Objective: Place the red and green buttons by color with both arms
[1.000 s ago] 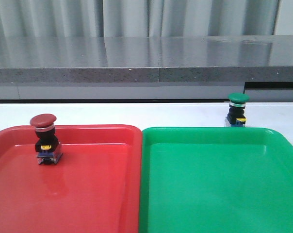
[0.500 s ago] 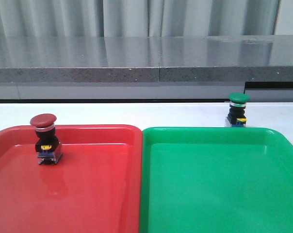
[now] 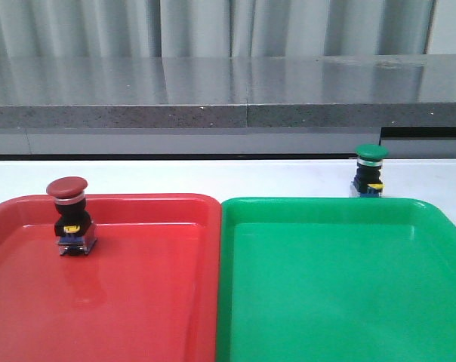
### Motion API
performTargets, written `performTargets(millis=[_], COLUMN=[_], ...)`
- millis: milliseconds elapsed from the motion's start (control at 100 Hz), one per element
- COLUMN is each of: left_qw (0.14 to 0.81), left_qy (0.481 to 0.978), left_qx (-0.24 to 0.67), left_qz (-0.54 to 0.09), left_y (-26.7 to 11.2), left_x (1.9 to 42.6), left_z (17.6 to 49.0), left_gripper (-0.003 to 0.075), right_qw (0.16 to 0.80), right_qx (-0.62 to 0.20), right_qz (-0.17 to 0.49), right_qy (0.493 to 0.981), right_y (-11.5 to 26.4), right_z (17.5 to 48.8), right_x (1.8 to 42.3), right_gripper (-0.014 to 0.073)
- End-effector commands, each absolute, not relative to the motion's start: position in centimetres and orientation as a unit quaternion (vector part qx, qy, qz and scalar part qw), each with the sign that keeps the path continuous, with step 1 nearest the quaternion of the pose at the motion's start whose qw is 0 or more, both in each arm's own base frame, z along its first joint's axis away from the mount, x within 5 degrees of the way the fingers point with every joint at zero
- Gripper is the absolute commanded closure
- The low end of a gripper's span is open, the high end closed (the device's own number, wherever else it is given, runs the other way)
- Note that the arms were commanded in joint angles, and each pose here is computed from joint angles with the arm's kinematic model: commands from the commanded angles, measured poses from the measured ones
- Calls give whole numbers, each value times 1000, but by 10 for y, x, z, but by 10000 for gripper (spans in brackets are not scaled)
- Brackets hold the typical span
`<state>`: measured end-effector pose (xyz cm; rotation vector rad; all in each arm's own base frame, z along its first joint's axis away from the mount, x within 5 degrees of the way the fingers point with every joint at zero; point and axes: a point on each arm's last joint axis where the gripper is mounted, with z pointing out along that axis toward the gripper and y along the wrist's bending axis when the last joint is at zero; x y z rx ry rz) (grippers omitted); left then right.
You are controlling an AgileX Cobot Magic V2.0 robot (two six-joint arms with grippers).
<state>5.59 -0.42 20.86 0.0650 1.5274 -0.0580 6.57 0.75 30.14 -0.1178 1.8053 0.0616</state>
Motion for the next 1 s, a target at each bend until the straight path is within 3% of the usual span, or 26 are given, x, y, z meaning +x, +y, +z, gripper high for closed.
performTargets(millis=[0, 180, 450, 560, 710, 780, 850, 990], left_qw=[745, 745, 745, 745, 745, 745, 745, 745], left_qy=[665, 665, 665, 665, 665, 665, 665, 665], left_qx=[28, 28, 28, 28, 28, 28, 28, 28], left_qz=[-32, -32, -32, -32, -32, -32, -32, -32], left_y=[-5, -5, -5, -5, -5, -5, -5, -5], left_x=[55, 55, 55, 55, 55, 55, 55, 55], left_z=[204, 204, 204, 204, 204, 204, 204, 204], left_gripper=[739, 739, 739, 739, 739, 739, 739, 739], right_qw=[617, 615, 591, 579, 583, 592, 598, 604], right_qx=[-51, -51, -51, -52, -52, -51, -50, -38], right_qz=[22, 23, 22, 22, 22, 22, 24, 46], right_qy=[785, 787, 805, 813, 810, 804, 800, 795], right_y=[8, 10, 11, 11, 11, 11, 11, 13], right_z=[330, 355, 349, 347, 348, 350, 351, 353], right_x=[79, 100, 115, 114, 115, 115, 116, 117], right_gripper=[662, 662, 645, 503, 144, 21, -33, -29])
